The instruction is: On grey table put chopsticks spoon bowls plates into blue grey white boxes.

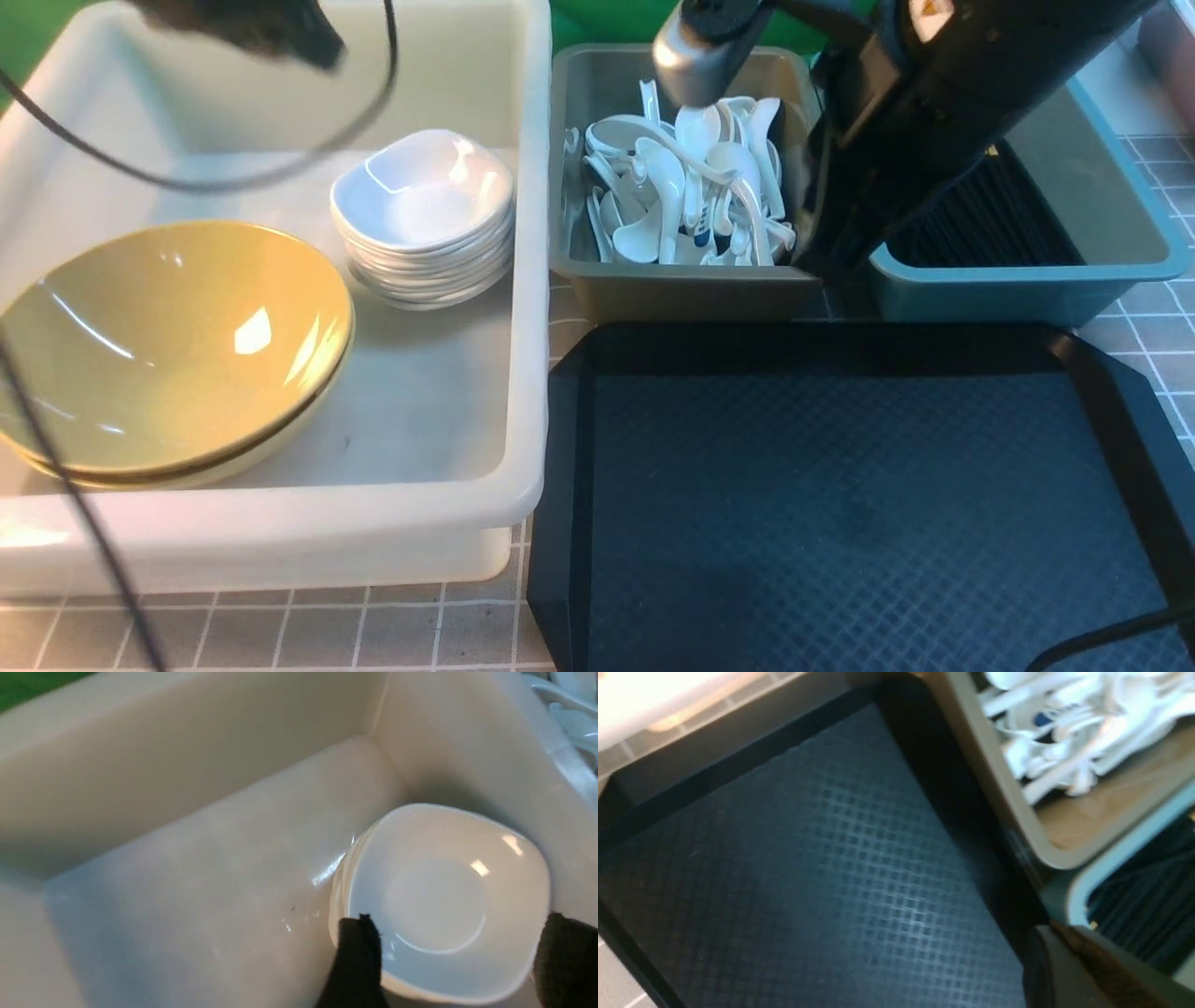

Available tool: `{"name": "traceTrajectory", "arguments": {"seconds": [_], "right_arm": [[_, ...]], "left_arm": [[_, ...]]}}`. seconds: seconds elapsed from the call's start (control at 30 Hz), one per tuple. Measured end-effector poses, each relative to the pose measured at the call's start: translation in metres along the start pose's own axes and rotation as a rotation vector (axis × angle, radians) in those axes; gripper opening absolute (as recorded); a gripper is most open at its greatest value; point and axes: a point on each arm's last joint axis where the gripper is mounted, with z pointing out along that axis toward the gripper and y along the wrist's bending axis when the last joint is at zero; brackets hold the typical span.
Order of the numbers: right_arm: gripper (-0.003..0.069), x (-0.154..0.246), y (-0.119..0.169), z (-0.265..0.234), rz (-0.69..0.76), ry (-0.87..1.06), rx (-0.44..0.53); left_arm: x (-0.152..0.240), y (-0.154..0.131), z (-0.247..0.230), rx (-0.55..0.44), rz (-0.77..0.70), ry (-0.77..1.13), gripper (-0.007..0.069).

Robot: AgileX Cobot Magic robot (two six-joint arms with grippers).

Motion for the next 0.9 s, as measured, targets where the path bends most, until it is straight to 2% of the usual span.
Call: {"name": "traceTrajectory", "arguments": {"seconds": [0.03, 0.13, 0.2, 0.33, 0.57, 0.77, 0.9], "right_arm": [[0.0017, 0.001, -0.001, -0.006, 0.011, -0.012, 0.005], [0.0017, 0.012, -0.004, -0.03, 0.055, -0.063, 0.021], [0.0017, 0.027, -0.004, -0.049, 0.103, -0.109, 0.032], [0.0017, 0.045, -0.001, -0.062, 0.145, -0.165, 0.039], [0.0017, 0.099, 0.013, -0.078, 0.185, -0.347, 0.05], [0.0019, 0.148, 0.031, -0.079, 0.204, -0.569, 0.06], [0.0018, 0.173, 0.043, -0.079, 0.236, -0.71, 0.031]], "left_arm": [[-0.001, -0.002, -0.004, 0.001, -0.001, -0.002, 0.041], [-0.003, -0.025, -0.057, -0.06, 0.059, 0.01, 0.0253], [0.002, -0.055, -0.096, -0.086, 0.11, -0.011, 0.0085], [0.029, -0.083, -0.118, -0.073, 0.114, 0.024, 0.0006], [0.112, -0.112, -0.13, -0.076, 0.07, 0.014, -0.0011], [0.191, -0.136, -0.145, -0.147, 0.026, -0.171, -0.0011], [0.237, -0.148, -0.148, -0.178, 0.012, -0.269, -0.0011]]}}
